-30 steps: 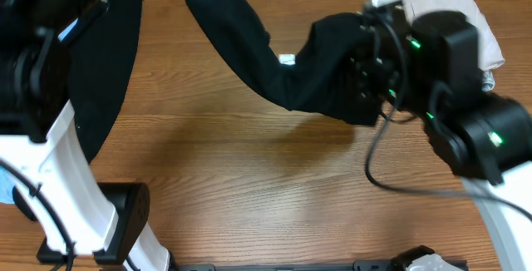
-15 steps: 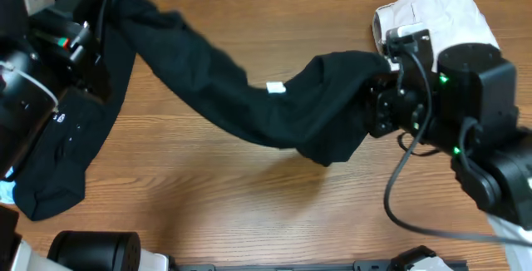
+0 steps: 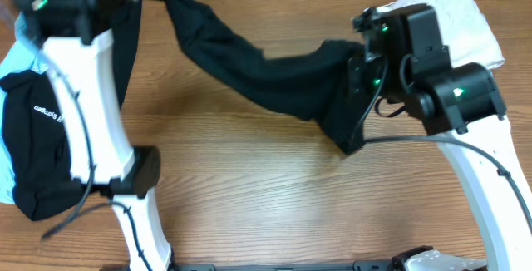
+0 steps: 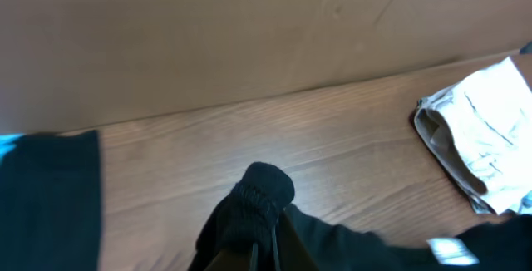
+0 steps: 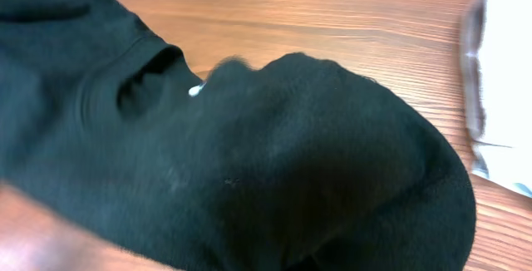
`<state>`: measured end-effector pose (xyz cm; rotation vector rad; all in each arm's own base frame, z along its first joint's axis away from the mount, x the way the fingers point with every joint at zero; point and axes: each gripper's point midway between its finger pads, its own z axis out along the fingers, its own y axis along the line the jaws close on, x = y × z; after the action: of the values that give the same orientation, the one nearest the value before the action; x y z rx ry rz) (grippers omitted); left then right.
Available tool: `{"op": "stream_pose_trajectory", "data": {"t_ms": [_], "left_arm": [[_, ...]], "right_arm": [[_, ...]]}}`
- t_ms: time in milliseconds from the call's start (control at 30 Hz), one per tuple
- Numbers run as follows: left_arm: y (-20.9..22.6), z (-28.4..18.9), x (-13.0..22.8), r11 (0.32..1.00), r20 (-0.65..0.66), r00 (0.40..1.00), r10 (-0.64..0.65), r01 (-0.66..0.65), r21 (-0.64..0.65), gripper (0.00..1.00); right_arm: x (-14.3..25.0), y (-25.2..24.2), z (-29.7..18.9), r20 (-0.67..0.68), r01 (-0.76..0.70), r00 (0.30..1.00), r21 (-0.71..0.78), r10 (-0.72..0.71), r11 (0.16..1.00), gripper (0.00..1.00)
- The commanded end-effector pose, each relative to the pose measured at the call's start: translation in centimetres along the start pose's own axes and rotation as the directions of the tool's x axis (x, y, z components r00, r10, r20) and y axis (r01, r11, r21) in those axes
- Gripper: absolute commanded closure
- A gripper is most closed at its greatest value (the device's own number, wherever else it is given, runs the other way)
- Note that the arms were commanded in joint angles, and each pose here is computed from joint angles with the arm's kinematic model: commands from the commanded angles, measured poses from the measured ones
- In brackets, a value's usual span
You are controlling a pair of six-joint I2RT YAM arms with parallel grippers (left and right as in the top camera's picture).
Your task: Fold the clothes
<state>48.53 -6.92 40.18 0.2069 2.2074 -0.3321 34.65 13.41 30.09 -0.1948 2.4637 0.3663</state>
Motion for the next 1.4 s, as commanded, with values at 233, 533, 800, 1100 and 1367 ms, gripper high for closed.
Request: {"op": "stream_pose_trajectory", "data": {"t_ms": [233, 533, 800, 1100, 1367], "left_arm": [[-6.2, 11.8, 1.9, 0.974, -0.047, 0.995, 0.092, -0.08, 0.213, 0.96], [-5.5, 17.8, 6.4, 0.978, -0.181, 0.98, 0.08, -0.041, 0.206, 0.96], [-2.3, 20.9, 8.9, 0.996, -0.248, 0.967, 0.067, -0.052, 0.066, 0.54], [-0.1, 18.2, 7.9, 0.999, -0.243, 0.97, 0.028, -0.02, 0.036, 0.0], [1.5, 11.7, 5.4, 1.0, -0.2, 0.98, -0.01, 0.012, 0.007, 0.0]], "right_arm": [[-2.4, -7.3, -2.5, 0.109, -0.152, 0.984, 0.114, 0.14, 0.982, 0.96], [-1.6, -6.6, -1.5, 0.051, -0.157, 0.987, 0.074, 0.153, 0.985, 0.96], [-0.6, -5.3, 2.5, -0.069, -0.163, 0.984, -0.012, 0.162, 0.987, 0.96], [-0.3, -2.1, 4.2, -0.101, -0.101, 0.99, -0.069, 0.094, 0.992, 0.96], [1.5, 4.8, 4.8, -0.153, 0.003, 0.988, -0.21, -0.036, 0.978, 0.95]]}}
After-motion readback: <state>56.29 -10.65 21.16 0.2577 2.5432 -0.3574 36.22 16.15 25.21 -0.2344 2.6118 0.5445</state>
